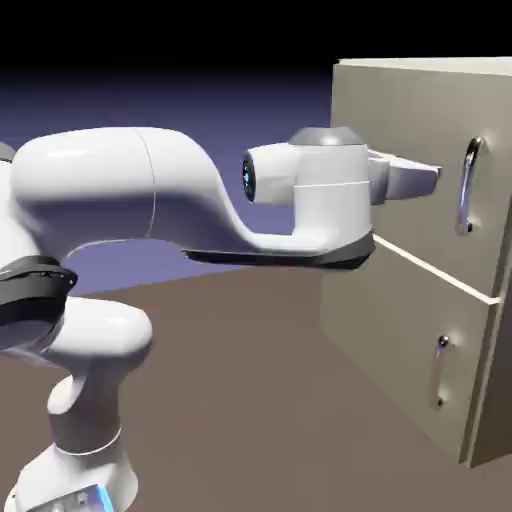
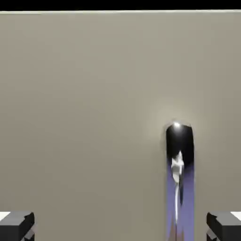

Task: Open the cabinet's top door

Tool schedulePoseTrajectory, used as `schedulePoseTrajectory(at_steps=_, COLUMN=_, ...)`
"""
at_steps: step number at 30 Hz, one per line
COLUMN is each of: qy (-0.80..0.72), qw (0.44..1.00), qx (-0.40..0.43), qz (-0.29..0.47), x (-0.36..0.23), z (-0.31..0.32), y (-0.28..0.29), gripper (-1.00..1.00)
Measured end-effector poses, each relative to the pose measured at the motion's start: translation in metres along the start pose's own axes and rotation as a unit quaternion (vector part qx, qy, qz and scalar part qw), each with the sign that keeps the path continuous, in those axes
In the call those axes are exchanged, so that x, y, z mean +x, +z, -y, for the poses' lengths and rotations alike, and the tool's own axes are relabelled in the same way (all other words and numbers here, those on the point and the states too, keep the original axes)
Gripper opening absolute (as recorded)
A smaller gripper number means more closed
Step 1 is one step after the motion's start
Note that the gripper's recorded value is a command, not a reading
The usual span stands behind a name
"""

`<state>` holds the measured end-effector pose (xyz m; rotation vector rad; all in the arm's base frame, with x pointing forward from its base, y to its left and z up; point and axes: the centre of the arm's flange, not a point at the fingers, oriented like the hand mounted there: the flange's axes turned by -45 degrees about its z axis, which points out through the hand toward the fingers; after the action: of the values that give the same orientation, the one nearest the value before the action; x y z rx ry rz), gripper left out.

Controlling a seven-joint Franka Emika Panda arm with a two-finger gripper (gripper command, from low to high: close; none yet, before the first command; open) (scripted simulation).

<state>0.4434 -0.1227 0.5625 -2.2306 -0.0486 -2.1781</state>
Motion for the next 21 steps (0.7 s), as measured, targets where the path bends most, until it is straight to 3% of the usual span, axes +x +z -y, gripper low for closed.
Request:
schedulePoseTrajectory(at_steps=7, qy=0.002, qw=1.0, qx=-0.001, qz=-0.012, x=-0.026, z=-0.028, y=0.019, gripper=0.0)
schedulePoseTrajectory(at_steps=12, qy=0.003, qw=1.0, qx=0.0, qz=-0.012, x=-0.025, z=-0.028, y=0.067, gripper=0.0)
schedulePoseTrajectory(at_steps=13, qy=0.003, qw=1.0, qx=-0.001, qz=-0.012, x=-0.025, z=-0.028, y=0.069, gripper=-1.0)
schedulePoseTrajectory(at_steps=21, qy=0.001, qw=0.999, qx=-0.043, qz=-0.013, x=-0.026, z=-0.014, y=0.029, gripper=-1.0)
